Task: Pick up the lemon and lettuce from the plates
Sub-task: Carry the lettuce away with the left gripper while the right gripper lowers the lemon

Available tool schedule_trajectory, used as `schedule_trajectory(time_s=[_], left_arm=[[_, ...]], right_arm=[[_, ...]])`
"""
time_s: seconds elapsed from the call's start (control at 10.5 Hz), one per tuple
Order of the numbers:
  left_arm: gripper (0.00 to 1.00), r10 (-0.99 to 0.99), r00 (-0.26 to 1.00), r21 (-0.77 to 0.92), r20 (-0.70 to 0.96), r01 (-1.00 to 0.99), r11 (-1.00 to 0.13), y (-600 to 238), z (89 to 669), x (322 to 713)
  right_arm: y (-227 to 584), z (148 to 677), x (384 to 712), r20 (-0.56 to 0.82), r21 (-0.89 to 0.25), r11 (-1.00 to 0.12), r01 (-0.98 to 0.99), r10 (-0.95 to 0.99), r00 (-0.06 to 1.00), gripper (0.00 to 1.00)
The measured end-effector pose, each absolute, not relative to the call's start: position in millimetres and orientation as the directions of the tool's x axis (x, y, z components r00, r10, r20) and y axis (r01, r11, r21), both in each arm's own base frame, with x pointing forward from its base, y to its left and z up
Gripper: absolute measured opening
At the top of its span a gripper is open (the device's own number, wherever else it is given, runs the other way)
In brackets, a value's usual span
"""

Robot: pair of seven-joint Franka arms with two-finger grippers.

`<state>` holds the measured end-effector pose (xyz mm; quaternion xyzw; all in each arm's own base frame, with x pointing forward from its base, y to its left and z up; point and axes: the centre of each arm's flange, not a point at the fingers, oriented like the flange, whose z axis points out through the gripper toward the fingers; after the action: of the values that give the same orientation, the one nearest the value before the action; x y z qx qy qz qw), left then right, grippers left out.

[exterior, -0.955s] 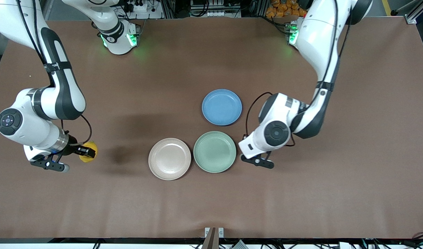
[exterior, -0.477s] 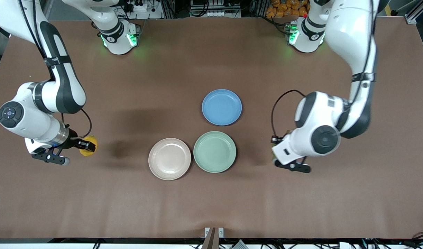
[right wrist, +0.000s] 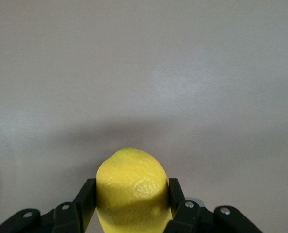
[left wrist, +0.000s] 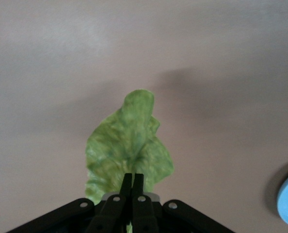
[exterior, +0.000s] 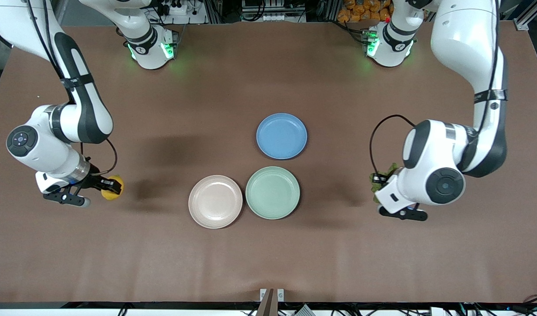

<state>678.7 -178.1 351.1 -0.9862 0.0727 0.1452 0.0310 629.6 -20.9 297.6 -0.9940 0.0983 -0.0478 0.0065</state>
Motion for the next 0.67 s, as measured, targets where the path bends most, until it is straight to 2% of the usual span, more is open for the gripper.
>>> schedule_trajectory(time_s=[0.67], left_arm=[[0.02,-0.107,0.916,-0.036,-0.386,-0.131,-0.991,-128,307,675]], right_arm=[[-57,257,620,0.176,-0.025,-0.980,-0.199,-0.200,0.964,0.65]])
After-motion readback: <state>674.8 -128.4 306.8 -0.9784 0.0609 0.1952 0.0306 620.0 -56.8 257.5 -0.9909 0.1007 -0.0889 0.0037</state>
